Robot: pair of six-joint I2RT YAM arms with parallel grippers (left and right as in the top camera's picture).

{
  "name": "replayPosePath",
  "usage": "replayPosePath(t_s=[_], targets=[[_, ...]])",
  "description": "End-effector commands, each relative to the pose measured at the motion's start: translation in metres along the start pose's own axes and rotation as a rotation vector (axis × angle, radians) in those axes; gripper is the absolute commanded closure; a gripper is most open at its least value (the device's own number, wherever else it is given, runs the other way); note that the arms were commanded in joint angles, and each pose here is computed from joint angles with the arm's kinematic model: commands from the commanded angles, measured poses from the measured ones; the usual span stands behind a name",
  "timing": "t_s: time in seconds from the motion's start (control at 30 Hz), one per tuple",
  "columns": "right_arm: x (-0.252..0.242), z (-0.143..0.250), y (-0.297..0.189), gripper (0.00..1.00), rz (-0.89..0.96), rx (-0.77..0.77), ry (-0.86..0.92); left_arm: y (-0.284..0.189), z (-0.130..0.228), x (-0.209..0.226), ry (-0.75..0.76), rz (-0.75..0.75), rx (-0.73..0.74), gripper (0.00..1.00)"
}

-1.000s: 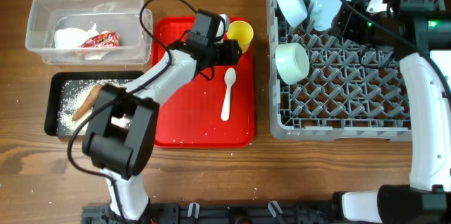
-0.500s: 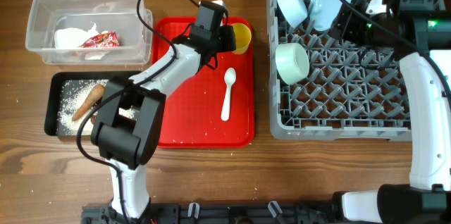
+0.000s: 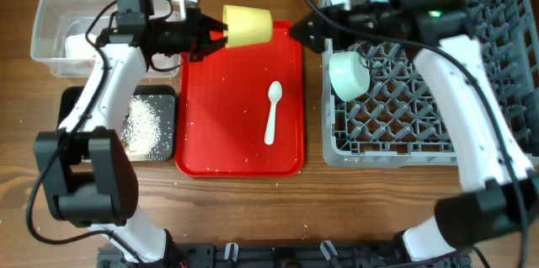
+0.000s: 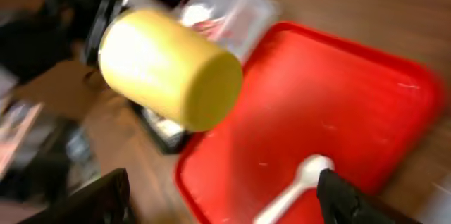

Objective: Sort waste into correct bins and load items into the dishwasher rack
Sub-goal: 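Hand the yellow cup from the left gripper to the right gripper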

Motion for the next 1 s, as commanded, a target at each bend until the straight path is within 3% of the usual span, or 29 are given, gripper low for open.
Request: replayPosePath(t_s=[0.0,0.23,0.3,0.37,0.47,0.53,0.57,0.73,0.97], targets=[[0.002,0.001,0.038,0.11,-0.311,0.115,-0.079,-0.008,0.005,-0.029,0.036,0.191,0.051,0.96],[0.016,-0.005,0.044,0.1,-0.484,0.101,-0.219,0.013,0.012,-0.034,0.017,0.211,0.107,0.96],[0.017,-0.006,0.043,0.17,-0.5,0.103,-0.212,0.013,0.012,-0.034,0.017,0.212,0.109,0.96],[0.017,-0.005,0.043,0.3,-0.498,0.108,-0.203,0.013,0.012,-0.034,0.017,0.211,0.109,0.96],[0.016,-0.004,0.043,0.34,-0.497,0.114,-0.191,0.013,0.012,-0.034,0.022,0.209,0.107,0.96],[0.016,-0.003,0.043,0.42,-0.495,0.119,-0.181,0.013,0.011,-0.034,0.033,0.209,0.106,0.96],[0.016,-0.003,0.043,0.51,-0.494,0.122,-0.172,0.013,0.009,-0.035,0.054,0.21,0.104,0.92],[0.014,-0.004,0.044,0.53,-0.464,0.116,-0.154,0.013,0.008,-0.036,0.074,0.211,0.102,0.75],[-0.004,-0.015,0.019,0.52,-0.425,0.056,-0.1,0.012,0.007,-0.035,0.083,0.207,0.097,0.63]])
Point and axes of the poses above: each gripper's point midway between its finger pads, its own y axis out along the fingers, its own x axis along the line the jaws close on, z = x × y, the point moved 10 cm from there along -y, back along the fingers, and after that the axes turned 15 degrees about y, right-handed, at the moved point
